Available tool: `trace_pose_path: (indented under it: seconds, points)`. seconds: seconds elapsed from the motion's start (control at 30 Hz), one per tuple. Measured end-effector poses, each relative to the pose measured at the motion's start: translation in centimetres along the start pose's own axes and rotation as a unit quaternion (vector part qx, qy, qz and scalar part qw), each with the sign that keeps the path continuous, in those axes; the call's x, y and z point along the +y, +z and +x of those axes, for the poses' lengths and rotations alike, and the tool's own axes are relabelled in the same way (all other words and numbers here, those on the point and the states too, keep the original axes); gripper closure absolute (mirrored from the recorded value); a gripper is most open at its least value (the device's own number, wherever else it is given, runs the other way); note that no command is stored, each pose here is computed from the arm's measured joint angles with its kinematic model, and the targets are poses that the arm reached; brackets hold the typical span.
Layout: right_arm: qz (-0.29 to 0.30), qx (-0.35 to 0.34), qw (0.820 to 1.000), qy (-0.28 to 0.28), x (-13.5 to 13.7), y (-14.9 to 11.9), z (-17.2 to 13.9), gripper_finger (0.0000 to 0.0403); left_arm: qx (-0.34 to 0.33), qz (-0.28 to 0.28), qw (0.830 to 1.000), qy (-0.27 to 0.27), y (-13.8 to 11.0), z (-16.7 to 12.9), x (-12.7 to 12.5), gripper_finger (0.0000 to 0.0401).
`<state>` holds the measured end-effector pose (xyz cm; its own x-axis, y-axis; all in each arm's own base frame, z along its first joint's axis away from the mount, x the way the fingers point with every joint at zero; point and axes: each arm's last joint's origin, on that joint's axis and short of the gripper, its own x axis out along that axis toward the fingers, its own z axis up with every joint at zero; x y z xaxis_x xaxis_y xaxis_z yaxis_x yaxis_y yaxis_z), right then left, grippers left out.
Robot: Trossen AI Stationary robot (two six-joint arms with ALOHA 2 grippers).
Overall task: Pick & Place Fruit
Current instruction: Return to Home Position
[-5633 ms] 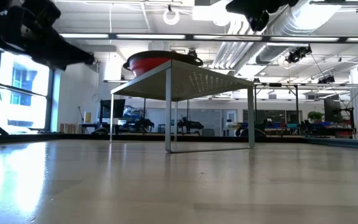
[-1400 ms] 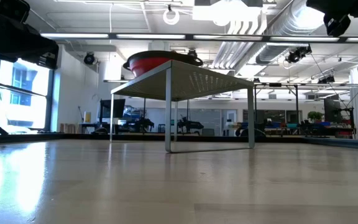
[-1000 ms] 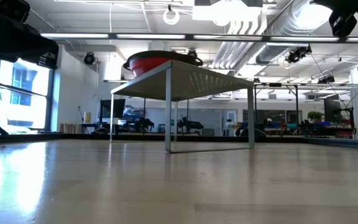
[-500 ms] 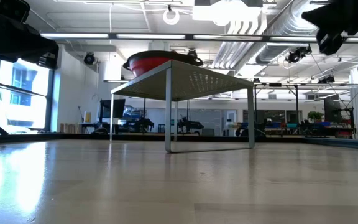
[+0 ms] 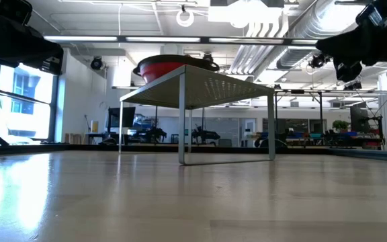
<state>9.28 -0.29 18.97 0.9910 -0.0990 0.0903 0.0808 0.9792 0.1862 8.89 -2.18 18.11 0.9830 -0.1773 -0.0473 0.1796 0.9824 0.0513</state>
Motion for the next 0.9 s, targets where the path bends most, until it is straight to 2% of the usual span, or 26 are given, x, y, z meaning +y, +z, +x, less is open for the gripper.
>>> trace_pose_path:
  seconds: [0.2, 0.47, 0.6, 0.9]
  points:
    - [-0.003, 0.008, 1.000, 0.002, -0.2, -1.6, 0.3, 0.0401, 0.000, 0.000, 1.000, 0.000, 0.0, 0.0, 0.0, 0.0401]
    - [-0.024, 0.039, 0.997, 0.060, 0.0, -2.1, 0.3, 0.0400, 0.000, 0.000, 1.000, 0.000, 0.0, 0.0, 0.0, 0.0401]
    - [0.013, 0.046, 0.997, 0.053, 0.0, -2.2, 0.3, 0.0400, 0.000, 0.000, 1.000, 0.000, 0.0, 0.0, 0.0, 0.0401]
    - [0.012, 0.046, 0.997, 0.054, 0.0, -2.3, 0.3, 0.0400, 0.000, 0.000, 1.000, 0.000, 0.0, 0.0, 0.0, 0.0401]
